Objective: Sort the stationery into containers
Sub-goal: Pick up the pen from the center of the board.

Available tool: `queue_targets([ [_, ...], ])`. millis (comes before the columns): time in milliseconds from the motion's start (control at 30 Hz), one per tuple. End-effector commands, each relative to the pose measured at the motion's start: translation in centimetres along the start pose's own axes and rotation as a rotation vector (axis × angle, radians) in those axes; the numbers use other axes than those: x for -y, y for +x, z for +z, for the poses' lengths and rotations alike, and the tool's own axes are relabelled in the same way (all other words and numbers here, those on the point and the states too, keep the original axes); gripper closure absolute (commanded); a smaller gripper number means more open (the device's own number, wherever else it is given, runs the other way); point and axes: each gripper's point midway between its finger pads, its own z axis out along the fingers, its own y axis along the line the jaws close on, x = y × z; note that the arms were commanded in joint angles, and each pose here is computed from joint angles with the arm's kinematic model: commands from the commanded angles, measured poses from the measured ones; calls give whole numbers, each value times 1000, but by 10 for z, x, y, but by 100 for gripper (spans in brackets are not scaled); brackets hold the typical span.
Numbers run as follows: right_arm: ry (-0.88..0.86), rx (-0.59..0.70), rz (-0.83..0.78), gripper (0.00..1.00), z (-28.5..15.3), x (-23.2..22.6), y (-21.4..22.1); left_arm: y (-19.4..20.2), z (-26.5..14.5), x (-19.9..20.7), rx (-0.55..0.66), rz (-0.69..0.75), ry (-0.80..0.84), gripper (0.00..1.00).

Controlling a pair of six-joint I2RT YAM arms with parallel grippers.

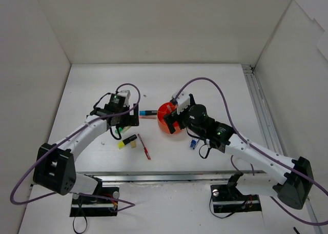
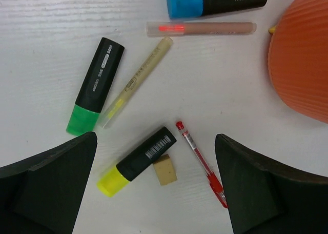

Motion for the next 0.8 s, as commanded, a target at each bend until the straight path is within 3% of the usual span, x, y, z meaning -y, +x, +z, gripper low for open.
queue_targets([
  [0,66,77,63,2,-22,15,-15,-30,4,-4,64,131,-51,5],
  [233,139,98,86,2,-49,33,-6,-30,38,6,-33,282,-43,5],
  [400,190,94,91,2,-59,43,3,-35,55,1,-76,318,-127,13],
  [767,269,102,100,2,-78,60,14,-16,87,-1,-173,341,-139,37],
])
